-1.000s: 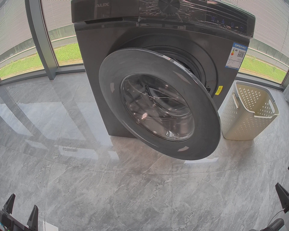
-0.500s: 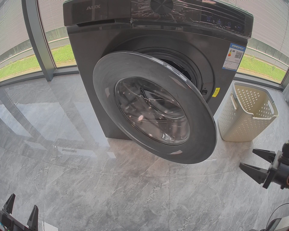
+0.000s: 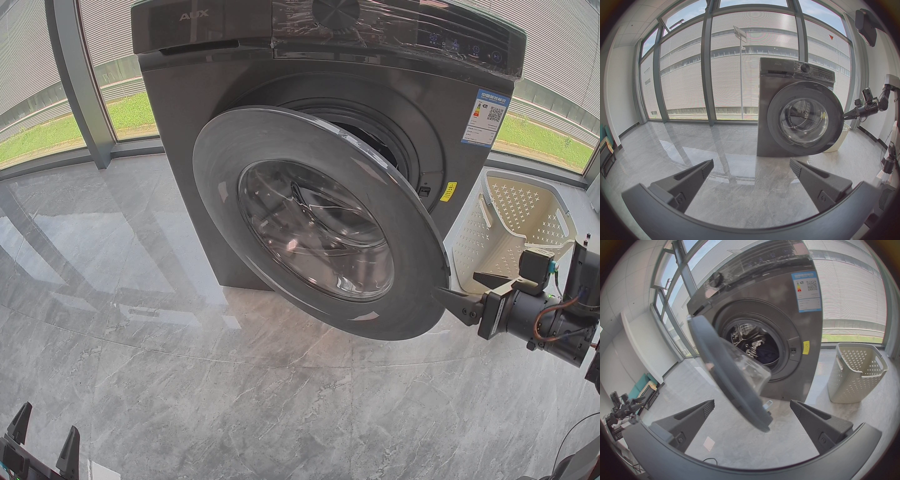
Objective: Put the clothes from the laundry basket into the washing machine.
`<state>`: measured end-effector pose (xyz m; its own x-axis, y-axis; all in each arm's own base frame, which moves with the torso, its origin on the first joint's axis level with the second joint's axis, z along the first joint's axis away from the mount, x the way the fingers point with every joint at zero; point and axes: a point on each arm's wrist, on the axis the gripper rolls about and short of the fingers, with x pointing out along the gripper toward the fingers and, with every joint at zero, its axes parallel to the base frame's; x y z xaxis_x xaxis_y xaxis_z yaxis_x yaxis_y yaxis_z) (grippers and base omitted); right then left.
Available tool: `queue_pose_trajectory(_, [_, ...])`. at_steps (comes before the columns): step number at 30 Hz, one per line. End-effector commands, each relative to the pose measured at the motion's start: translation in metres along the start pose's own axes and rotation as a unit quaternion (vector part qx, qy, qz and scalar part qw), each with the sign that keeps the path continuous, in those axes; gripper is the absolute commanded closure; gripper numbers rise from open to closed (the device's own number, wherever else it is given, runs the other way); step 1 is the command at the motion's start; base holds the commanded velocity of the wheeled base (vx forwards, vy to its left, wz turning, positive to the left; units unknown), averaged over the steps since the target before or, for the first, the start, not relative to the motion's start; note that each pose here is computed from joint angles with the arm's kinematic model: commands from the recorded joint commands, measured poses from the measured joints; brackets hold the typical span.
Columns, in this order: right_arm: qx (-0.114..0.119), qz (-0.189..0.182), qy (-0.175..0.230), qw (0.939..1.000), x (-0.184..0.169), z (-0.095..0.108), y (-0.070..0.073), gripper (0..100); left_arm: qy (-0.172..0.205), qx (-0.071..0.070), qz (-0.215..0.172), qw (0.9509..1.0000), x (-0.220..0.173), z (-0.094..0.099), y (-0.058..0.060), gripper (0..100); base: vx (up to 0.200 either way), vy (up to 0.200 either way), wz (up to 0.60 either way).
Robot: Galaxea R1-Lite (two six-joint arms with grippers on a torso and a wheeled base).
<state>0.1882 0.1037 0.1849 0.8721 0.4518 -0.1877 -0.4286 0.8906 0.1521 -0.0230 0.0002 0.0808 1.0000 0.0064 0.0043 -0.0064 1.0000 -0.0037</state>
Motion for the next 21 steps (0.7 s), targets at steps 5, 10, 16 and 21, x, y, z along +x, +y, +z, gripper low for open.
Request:
queue_pose_trajectory(5, [0.010, -0.077, -0.016, 0.9969, 0.017, 0.014, -0.035, 0, 0.004, 0.000, 0.001, 1.0000, 0.001, -0.005, 0.000, 0, 0.000, 0.000, 0.00])
queue_pose_trajectory(10, [0.013, -0.093, 0.002, 0.9955, 0.012, 0.004, -0.045, 0, 0.004, 0.000, -0.001, 1.0000, 0.001, -0.005, 0.000, 0, 0.000, 0.000, 0.00])
queue_pose_trajectory(16, [0.000, -0.043, 0.043, 0.9981, 0.005, -0.020, -0.022, 0, 0.003, 0.000, 0.000, 1.0000, 0.001, -0.005, 0.000, 0, 0.000, 0.000, 0.00])
queue_pose_trajectory(21, [0.002, 0.025, 0.053, 0.9983, 0.004, -0.024, 0.005, 0, 0.004, 0.000, -0.001, 1.0000, 0.001, -0.005, 0.000, 0, 0.200, 0.000, 0.00])
